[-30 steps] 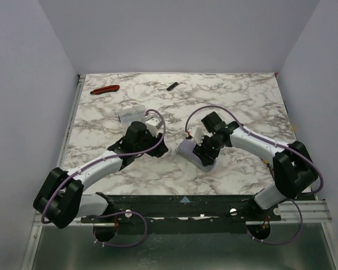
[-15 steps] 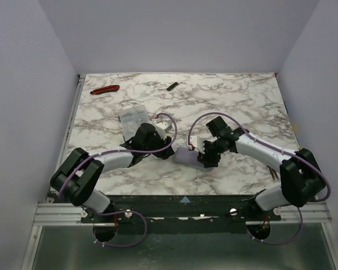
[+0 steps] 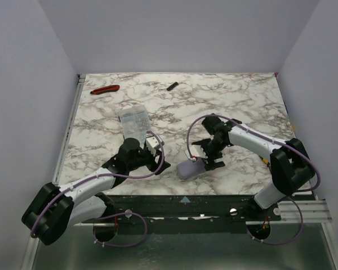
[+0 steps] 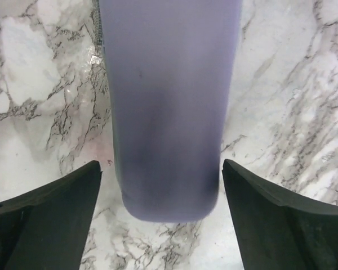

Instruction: Open the umbrella

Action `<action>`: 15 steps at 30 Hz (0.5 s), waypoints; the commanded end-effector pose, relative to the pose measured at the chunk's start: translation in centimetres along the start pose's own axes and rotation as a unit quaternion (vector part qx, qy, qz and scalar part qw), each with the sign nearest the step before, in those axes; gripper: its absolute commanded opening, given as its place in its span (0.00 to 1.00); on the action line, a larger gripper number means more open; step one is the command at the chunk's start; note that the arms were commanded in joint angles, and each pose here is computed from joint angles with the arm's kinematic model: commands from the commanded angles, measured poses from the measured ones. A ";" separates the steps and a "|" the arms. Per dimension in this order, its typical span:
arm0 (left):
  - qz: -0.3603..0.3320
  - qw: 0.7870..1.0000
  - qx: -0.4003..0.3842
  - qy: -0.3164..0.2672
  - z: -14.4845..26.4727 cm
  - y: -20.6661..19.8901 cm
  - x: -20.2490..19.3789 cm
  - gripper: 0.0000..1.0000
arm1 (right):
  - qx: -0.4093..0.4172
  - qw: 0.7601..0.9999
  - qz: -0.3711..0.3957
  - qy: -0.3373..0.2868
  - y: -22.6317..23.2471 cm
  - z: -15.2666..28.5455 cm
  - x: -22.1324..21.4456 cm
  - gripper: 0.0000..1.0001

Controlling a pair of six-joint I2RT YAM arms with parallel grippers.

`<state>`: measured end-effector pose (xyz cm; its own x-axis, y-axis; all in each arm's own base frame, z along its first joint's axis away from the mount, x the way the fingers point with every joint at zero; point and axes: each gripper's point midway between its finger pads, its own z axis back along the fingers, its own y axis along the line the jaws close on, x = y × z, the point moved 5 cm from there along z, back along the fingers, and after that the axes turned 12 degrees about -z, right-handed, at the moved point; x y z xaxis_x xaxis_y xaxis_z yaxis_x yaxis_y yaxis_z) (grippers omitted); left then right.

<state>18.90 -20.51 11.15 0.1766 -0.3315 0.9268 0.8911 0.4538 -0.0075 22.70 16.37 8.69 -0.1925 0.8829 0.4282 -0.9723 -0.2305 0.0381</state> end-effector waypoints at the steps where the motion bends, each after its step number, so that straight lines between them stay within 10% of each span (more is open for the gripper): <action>1: -0.031 0.999 0.014 -0.038 0.7 0.0 1.0 0.74 | 0.013 1.000 0.006 -0.005 -0.4 2.6 1.5 0.92; 15: -0.093 0.995 -0.021 -0.028 -0.2 -2.6 -0.1 0.69 | -0.050 0.994 -0.079 -0.065 1.1 1.2 2.2 1.00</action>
<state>16.23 -21.64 11.19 0.0460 -0.3394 0.9395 0.9240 0.3719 0.0891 21.43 16.85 12.20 -0.0604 0.8594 0.5077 -0.9962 -0.0837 0.0231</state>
